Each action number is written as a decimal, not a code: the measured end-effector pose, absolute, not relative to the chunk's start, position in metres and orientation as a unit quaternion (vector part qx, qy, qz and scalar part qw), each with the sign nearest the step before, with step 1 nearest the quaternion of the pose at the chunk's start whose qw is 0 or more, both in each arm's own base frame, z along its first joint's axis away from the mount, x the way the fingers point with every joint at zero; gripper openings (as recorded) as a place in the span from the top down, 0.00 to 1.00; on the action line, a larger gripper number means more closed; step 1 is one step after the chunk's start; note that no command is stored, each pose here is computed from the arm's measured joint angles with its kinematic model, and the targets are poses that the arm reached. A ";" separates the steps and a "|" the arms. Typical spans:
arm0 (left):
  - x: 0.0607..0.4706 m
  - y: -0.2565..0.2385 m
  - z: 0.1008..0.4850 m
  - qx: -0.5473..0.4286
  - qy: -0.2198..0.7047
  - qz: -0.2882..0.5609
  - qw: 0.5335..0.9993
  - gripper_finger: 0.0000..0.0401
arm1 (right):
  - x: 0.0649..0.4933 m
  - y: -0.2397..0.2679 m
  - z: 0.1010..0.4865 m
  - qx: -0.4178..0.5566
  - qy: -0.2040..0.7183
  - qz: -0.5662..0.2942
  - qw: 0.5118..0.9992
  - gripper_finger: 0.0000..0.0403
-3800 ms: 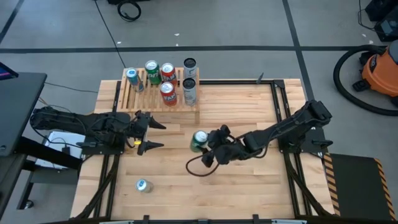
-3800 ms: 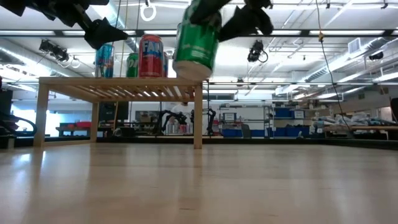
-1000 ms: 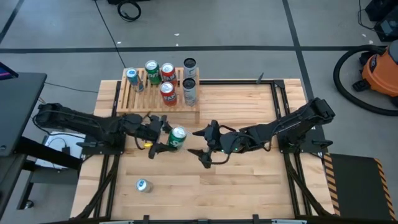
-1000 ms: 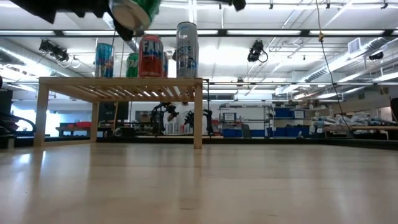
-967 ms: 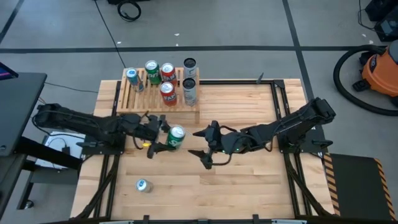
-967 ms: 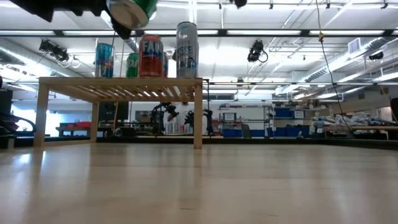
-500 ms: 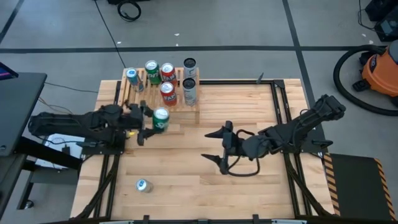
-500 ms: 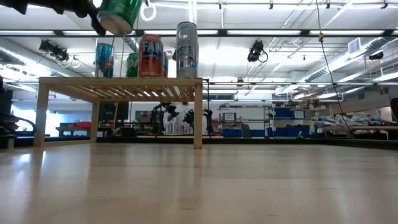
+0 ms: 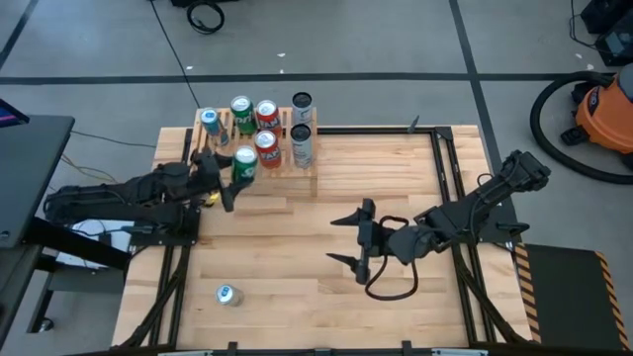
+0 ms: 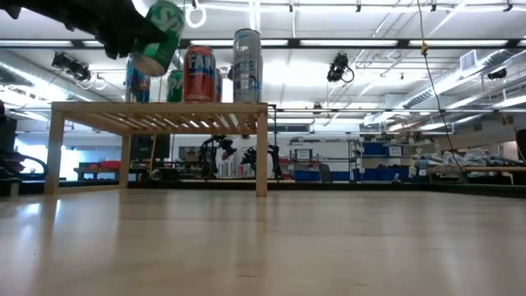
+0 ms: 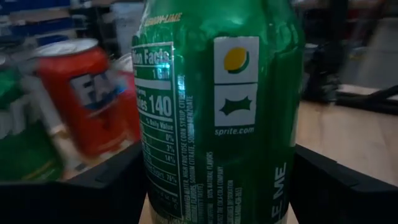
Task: Place canned beverage on shelf
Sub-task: Put the green soda can on the shelf
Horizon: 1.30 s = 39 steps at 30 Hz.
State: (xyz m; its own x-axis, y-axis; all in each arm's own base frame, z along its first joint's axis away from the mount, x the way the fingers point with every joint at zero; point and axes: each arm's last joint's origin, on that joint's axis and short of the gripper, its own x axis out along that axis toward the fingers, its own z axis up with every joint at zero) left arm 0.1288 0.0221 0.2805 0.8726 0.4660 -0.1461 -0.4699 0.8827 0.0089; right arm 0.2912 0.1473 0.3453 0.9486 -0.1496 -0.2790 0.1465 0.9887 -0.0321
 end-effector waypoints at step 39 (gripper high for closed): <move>0.106 0.080 0.279 -0.023 0.065 0.278 0.958 0.23 | 0.287 0.153 0.342 0.009 0.155 -0.073 0.985 0.12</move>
State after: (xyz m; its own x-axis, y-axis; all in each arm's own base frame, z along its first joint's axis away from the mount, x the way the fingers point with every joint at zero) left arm 0.1064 0.0796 0.2786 0.8375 0.5290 -0.1369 -0.5349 0.8449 -0.0076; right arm 0.2870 0.1531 0.3416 0.9415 -0.1410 -0.3061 0.1468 0.9892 -0.0043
